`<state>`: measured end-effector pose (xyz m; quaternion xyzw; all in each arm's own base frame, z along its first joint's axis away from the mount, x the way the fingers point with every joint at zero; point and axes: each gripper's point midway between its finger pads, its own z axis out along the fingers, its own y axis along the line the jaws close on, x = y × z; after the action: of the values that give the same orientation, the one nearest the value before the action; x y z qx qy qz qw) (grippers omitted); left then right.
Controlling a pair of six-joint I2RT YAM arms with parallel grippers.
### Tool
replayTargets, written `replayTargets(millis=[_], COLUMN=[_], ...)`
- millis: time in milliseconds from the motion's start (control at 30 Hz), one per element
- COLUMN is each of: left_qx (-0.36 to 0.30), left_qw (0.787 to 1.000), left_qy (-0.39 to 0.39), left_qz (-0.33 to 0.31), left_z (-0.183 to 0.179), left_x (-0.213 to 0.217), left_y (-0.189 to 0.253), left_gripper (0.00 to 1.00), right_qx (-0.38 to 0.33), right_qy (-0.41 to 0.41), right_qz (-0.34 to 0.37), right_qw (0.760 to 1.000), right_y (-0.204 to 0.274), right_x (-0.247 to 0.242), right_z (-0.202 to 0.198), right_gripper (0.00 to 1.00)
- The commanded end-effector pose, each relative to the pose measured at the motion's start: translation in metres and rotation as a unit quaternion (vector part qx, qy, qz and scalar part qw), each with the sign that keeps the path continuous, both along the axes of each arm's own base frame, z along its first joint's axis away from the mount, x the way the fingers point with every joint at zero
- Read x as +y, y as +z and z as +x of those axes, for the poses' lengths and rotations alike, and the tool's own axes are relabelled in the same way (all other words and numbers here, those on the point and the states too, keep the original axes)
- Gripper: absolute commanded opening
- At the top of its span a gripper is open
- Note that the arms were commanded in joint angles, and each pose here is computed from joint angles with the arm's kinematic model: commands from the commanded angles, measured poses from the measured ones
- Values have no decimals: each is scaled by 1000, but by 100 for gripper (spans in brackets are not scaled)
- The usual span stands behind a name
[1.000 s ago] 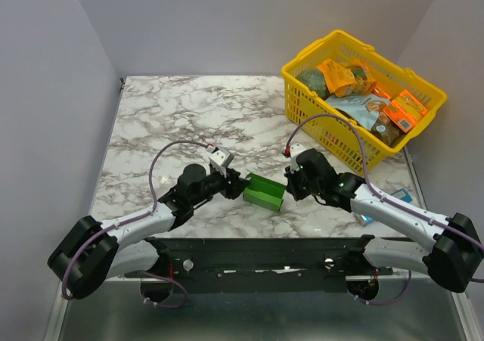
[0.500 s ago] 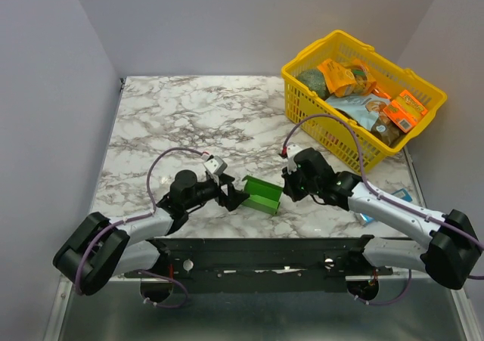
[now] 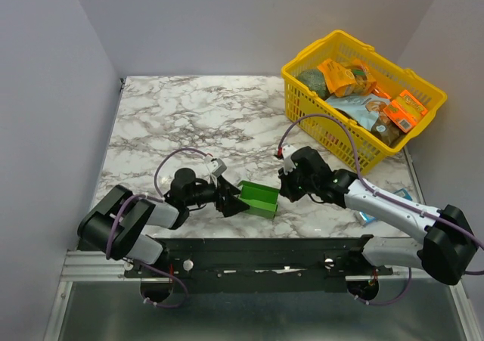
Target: Fold the paper box
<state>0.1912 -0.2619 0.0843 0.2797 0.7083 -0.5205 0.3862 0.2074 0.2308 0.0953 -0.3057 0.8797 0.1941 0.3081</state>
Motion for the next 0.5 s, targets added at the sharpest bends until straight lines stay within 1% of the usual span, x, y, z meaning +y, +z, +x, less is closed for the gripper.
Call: replayTargets(millis=[0,67,133,233,367,467], left_qx=[-18,-24,-21,-26,-26,-22], left_qw=[998,998,999,1000,1000,1000], left_qy=[-41,-23,-13,4,8,8], left_qz=[-55,-47,-23,-16,-8,11], left_z=[-13,-8,-2,2,4,6], left_x=[-3,-1,1,3,2,-2], left_y=[25,23,13,11,8,0], left_gripper=[99,99,99,99,99,99], right_qx=[-3,-3,-3,-3,2,4], right_qy=[14,13,15,16,21,24], right_qz=[7,8,10,11,13,17], right_qw=[1000,1000,1000,1000,1000,1000], right_y=[6,6,7,8,7,8], right_x=[6,6,6,6,8,9], right_z=[2,3,2,2,1,1], right_gripper=[0,0,0,0,0,0])
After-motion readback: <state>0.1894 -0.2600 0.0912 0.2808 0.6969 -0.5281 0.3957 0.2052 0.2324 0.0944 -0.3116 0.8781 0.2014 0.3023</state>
